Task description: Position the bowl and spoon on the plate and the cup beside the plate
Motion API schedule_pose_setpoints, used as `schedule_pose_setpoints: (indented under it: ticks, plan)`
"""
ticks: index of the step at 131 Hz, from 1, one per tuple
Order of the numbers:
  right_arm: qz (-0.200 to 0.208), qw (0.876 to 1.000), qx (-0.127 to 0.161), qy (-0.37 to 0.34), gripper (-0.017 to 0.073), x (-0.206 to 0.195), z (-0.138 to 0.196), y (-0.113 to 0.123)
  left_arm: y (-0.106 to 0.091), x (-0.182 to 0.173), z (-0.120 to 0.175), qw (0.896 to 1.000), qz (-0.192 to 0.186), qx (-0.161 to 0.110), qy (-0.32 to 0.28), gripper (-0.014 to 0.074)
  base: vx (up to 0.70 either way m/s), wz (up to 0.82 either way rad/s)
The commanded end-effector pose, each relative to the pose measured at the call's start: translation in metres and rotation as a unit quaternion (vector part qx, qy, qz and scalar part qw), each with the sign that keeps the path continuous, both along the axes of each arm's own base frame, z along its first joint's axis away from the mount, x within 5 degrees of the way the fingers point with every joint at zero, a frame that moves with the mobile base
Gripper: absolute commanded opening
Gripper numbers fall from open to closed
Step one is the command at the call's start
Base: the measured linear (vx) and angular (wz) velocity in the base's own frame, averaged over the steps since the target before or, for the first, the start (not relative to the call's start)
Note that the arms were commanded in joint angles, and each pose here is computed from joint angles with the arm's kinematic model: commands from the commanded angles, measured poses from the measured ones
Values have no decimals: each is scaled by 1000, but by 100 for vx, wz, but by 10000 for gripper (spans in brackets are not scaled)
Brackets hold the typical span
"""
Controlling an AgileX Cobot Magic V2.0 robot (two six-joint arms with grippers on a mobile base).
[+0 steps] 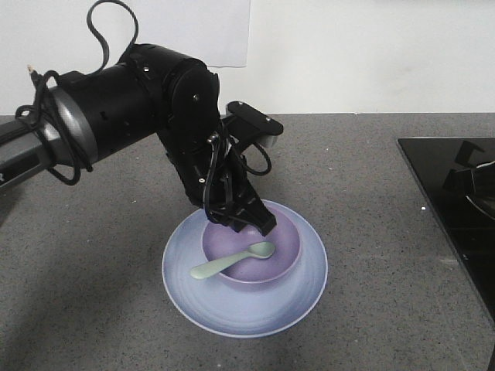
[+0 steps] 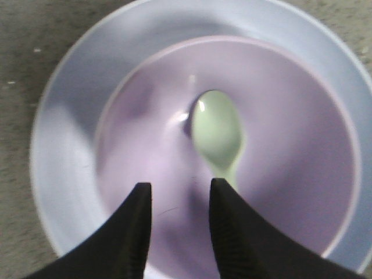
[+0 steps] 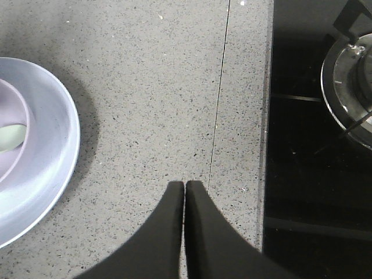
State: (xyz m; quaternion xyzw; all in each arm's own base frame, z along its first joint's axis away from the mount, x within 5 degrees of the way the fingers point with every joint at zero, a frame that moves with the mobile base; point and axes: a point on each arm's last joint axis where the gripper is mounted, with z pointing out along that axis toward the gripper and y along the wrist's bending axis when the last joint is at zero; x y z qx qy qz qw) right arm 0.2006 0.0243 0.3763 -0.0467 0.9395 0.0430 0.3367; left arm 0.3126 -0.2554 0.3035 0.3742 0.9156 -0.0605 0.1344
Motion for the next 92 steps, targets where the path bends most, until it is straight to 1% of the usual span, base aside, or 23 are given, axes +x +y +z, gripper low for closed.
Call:
schedule_pose_setpoints:
  ticks: [1, 10, 16, 30, 39, 44, 45, 46, 48, 53, 54, 55, 62, 63, 64, 65, 66, 67, 71, 72, 78, 80, 92]
  plan:
    - [-3, 999, 3, -46, -7, 0, 14, -1, 14, -11, 43, 998, 12, -5, -58, 263, 0, 0]
    - [-3, 999, 3, -46, -7, 0, 14, -1, 25, -8, 51, 996, 30, 8, -82, 269, 0, 0]
    - [-3, 999, 3, -46, -7, 0, 14, -1, 35, -5, 57, 993, 47, 23, -104, 276, 0, 0]
    - [-3, 999, 3, -46, -7, 0, 14, -1, 66, 4, 74, 983, 106, 42, -144, 287, 0, 0]
    - [-3, 999, 3, -46, -7, 0, 14, -1, 91, 9, 86, 973, 152, 46, -166, 295, 0, 0]
    - [-3, 999, 3, -46, -7, 0, 14, -1, 104, 10, 92, 969, 174, 43, -173, 298, 0, 0]
    - [-3, 999, 3, -46, -7, 0, 14, -1, 110, 11, 95, 967, 181, 42, -175, 299, 0, 0]
    - [-3, 999, 3, -46, -7, 0, 14, -1, 110, 11, 95, 967, 181, 42, -175, 300, 0, 0]
    - [-3, 999, 3, -46, -7, 0, 14, -1, 116, 10, 98, 965, 189, 40, -179, 300, 0, 0]
    - [-3, 999, 3, -46, -7, 0, 14, -1, 135, 12, 106, 958, 215, 37, -185, 303, 0, 0]
    - [-3, 999, 3, -46, -7, 0, 14, -1, 135, 12, 106, 958, 215, 37, -185, 303, 0, 0]
    - [-3, 999, 3, -46, -7, 0, 14, -1, 141, 12, 108, 956, 223, 35, -186, 304, 0, 0]
    - [-3, 999, 3, -45, -7, 0, 14, -1, 162, 11, 116, 947, 251, 33, -197, 307, 0, 0]
    - [-3, 999, 3, -45, -7, 0, 14, -1, 168, 10, 119, 945, 259, 32, -199, 307, 0, 0]
    - [-3, 999, 3, -45, -7, 0, 14, -1, 168, 11, 119, 944, 259, 32, -200, 308, 0, 0]
    - [-3, 999, 3, -45, -7, 0, 14, -1, 174, 10, 121, 942, 267, 31, -202, 308, 0, 0]
    - [-3, 999, 3, -45, -7, 0, 14, -1, 174, 9, 122, 941, 267, 30, -204, 309, 0, 0]
    - [-3, 999, 3, -45, -7, 0, 14, -1, 179, 10, 123, 939, 276, 30, -205, 309, 0, 0]
    - [-3, 999, 3, -45, -7, 0, 14, -1, 191, 8, 128, 931, 295, 27, -212, 310, 0, 0]
    - [-3, 999, 3, -45, -7, 0, 14, -1, 196, 7, 130, 928, 305, 25, -214, 311, 0, 0]
    - [-3, 999, 3, -45, -7, 0, 14, -1, 212, 5, 136, 917, 330, 21, -225, 312, 0, 0]
    - [-3, 999, 3, -45, -7, 0, 14, -1, 220, 4, 139, 911, 342, 19, -228, 312, 0, 0]
    - [-3, 999, 3, -45, -7, 0, 14, -1, 247, -1, 146, 894, 381, 14, -233, 322, 0, 0]
